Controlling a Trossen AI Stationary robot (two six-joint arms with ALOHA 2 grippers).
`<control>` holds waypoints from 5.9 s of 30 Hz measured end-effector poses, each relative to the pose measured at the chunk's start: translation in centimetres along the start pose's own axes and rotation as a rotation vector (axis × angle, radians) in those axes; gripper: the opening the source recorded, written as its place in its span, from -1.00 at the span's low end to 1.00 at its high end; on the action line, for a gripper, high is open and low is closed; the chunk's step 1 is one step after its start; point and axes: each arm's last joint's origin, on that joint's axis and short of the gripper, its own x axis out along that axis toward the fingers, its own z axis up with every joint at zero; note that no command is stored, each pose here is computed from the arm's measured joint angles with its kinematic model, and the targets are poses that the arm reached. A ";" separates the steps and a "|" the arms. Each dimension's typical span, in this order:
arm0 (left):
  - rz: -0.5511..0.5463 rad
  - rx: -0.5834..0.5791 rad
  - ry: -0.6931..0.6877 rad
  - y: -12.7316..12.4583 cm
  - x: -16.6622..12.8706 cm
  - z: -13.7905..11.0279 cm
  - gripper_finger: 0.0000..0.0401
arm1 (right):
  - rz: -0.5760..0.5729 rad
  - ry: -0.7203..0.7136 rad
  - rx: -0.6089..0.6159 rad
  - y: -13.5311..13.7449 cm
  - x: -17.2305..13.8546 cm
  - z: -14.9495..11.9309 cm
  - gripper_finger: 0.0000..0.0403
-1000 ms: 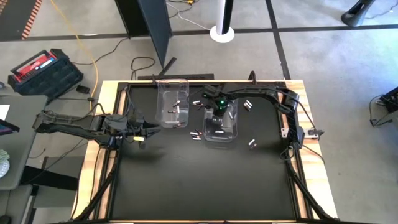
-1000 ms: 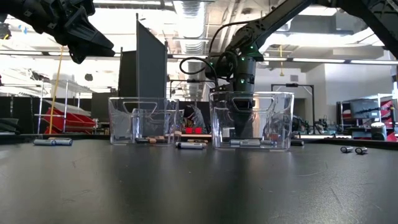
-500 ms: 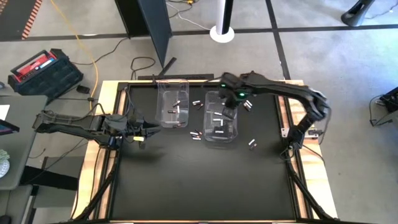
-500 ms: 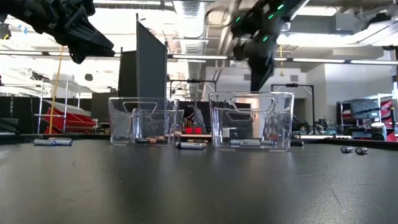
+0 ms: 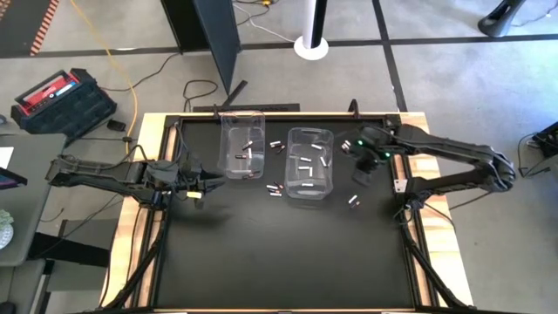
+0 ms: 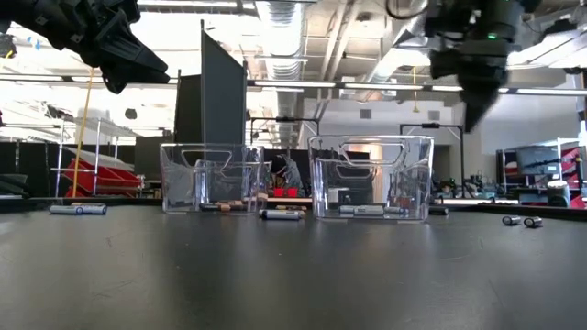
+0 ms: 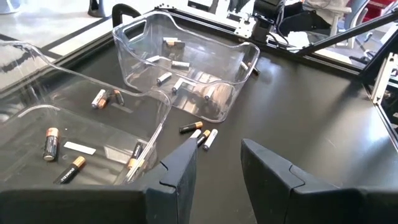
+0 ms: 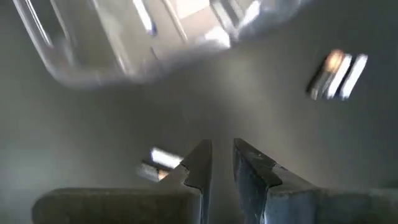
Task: Sort batteries
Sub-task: Put the white battery into the right transparent bin
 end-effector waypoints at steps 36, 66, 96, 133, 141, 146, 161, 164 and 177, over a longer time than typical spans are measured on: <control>0.001 0.028 0.001 0.0 0.0 0.0 -0.41 | 0.051 0.380 -0.540 5.3 9.1 -1.2 -0.46; 0.006 0.033 0.020 0.0 0.0 -0.2 -0.41 | 0.016 0.461 -0.832 7.4 13.1 -1.2 -0.14; 0.006 0.034 0.020 0.0 0.0 -0.2 -0.41 | -0.018 0.494 -0.830 7.5 14.2 -0.9 -0.65; 0.006 0.035 0.020 0.0 0.0 -0.2 -0.41 | -0.007 -0.203 -0.166 5.0 -2.4 0.1 -0.65; 0.006 0.035 0.020 0.0 0.0 -0.2 -0.41 | 0.030 -0.538 -0.102 6.1 -4.3 7.7 -0.70; 0.006 0.035 0.020 0.0 0.0 -0.2 -0.41 | -0.003 -0.446 -0.112 7.3 -0.9 12.1 -0.72; 0.007 0.035 0.019 0.1 0.0 -0.2 -0.41 | -0.017 0.036 0.219 6.6 11.2 15.0 -0.73; 0.030 0.035 0.013 0.1 0.0 -0.2 -0.41 | 0.000 0.067 0.292 6.4 12.3 15.1 -0.73; 0.083 0.036 -0.003 0.3 0.0 -0.1 -0.41 | -0.027 0.085 0.470 4.6 13.0 15.4 -0.73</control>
